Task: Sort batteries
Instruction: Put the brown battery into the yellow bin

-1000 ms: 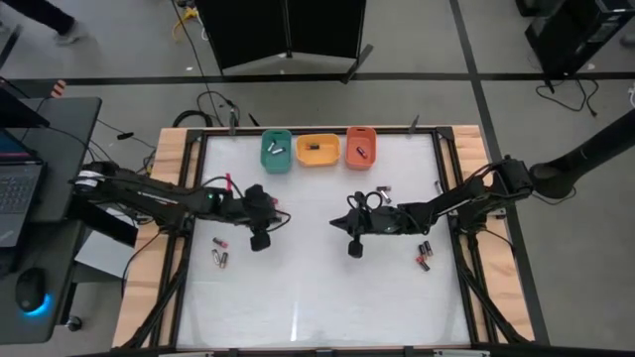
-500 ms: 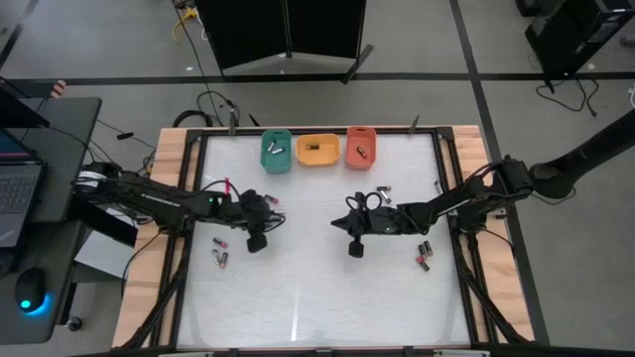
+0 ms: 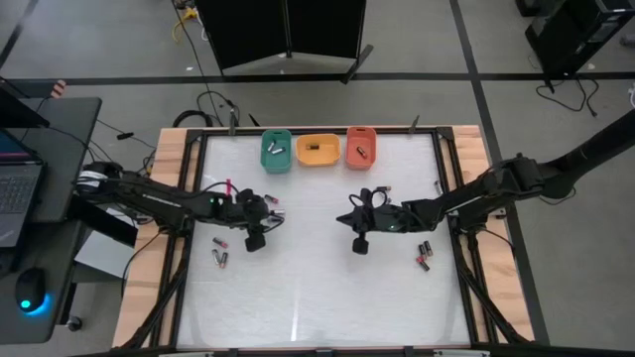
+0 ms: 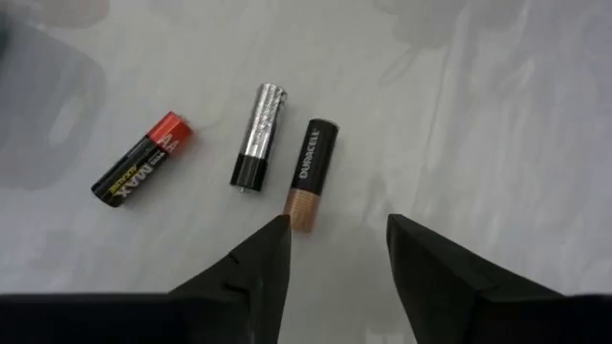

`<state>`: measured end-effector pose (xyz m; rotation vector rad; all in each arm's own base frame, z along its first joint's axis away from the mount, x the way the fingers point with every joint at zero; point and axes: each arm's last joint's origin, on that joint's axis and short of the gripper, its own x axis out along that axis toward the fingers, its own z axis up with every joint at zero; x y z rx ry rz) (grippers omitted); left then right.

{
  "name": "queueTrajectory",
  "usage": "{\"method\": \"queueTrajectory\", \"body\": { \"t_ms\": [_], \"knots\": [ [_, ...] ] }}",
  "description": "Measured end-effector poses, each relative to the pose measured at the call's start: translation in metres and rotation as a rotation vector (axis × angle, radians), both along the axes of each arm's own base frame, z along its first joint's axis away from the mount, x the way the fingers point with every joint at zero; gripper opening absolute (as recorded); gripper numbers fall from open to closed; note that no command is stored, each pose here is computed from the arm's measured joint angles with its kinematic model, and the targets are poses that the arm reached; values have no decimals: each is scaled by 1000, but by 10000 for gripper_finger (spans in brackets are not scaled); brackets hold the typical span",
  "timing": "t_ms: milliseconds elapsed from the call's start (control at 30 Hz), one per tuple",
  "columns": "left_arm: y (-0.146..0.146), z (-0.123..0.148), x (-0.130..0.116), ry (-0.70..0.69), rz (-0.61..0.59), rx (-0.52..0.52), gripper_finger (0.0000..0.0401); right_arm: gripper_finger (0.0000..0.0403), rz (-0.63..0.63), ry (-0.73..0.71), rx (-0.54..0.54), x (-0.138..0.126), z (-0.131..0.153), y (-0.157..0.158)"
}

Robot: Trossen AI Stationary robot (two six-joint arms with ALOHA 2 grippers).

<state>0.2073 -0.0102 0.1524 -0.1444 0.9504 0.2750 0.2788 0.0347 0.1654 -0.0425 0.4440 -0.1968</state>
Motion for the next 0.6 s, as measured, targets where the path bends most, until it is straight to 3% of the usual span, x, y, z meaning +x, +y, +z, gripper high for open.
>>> {"method": "queueTrajectory", "body": {
  "t_ms": [200,600],
  "knots": [
    [0,-16,4,19,-27,33,183,13,10,-20,-16,-3,8,0],
    [1,-17,10,-15,-9,78,180,13,10,-11,-18,-2,6,0]
  ]
}}
